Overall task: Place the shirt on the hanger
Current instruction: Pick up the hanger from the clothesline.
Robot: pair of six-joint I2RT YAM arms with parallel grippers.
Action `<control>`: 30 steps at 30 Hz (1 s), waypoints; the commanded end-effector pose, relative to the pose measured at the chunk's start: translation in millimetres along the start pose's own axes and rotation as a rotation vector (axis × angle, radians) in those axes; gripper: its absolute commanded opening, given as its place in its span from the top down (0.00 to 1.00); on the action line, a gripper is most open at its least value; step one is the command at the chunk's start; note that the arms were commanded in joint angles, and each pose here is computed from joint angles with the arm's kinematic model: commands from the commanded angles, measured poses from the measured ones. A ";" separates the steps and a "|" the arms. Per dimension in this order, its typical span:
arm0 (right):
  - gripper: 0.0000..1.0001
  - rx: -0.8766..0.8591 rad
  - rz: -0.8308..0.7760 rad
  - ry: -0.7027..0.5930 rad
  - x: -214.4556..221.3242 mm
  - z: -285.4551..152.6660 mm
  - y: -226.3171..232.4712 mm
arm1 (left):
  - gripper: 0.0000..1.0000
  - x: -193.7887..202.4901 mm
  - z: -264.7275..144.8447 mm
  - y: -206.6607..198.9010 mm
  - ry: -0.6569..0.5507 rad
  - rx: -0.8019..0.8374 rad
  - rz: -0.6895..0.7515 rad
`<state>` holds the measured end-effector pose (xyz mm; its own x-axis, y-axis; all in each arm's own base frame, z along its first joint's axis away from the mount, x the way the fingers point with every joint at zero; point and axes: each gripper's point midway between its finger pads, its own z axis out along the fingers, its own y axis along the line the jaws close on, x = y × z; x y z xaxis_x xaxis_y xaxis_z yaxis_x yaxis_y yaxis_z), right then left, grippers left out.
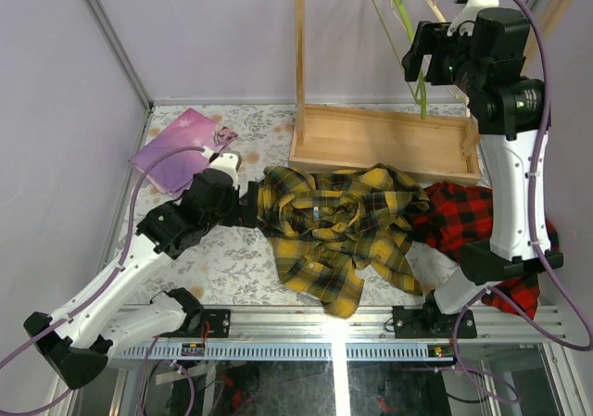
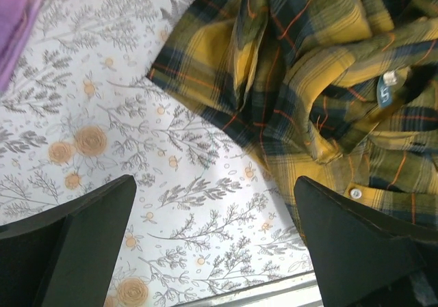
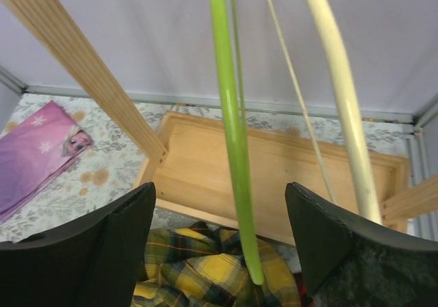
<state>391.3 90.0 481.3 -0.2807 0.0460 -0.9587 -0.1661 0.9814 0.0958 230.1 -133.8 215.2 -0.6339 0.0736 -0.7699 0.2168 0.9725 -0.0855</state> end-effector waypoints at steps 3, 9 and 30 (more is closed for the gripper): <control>0.26 -0.086 -0.004 -0.063 -12.4 24.9 13.1 | 0.00 7.6 5.4 -10.8 -0.017 0.069 -0.047; 0.39 -0.033 -0.032 -0.088 -13.9 58.1 2.4 | 0.00 8.0 4.5 -19.2 -0.040 0.127 -0.052; 1.00 -0.090 -0.110 -0.251 -50.4 66.7 12.3 | 0.00 16.2 14.5 -29.7 0.000 0.176 -0.021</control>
<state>486.3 115.2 435.5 -0.2504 -0.0205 -0.9679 -0.2364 0.9708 0.0406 218.6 -158.4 195.3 -0.6548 0.0487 -0.7542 0.3045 0.9303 -0.2043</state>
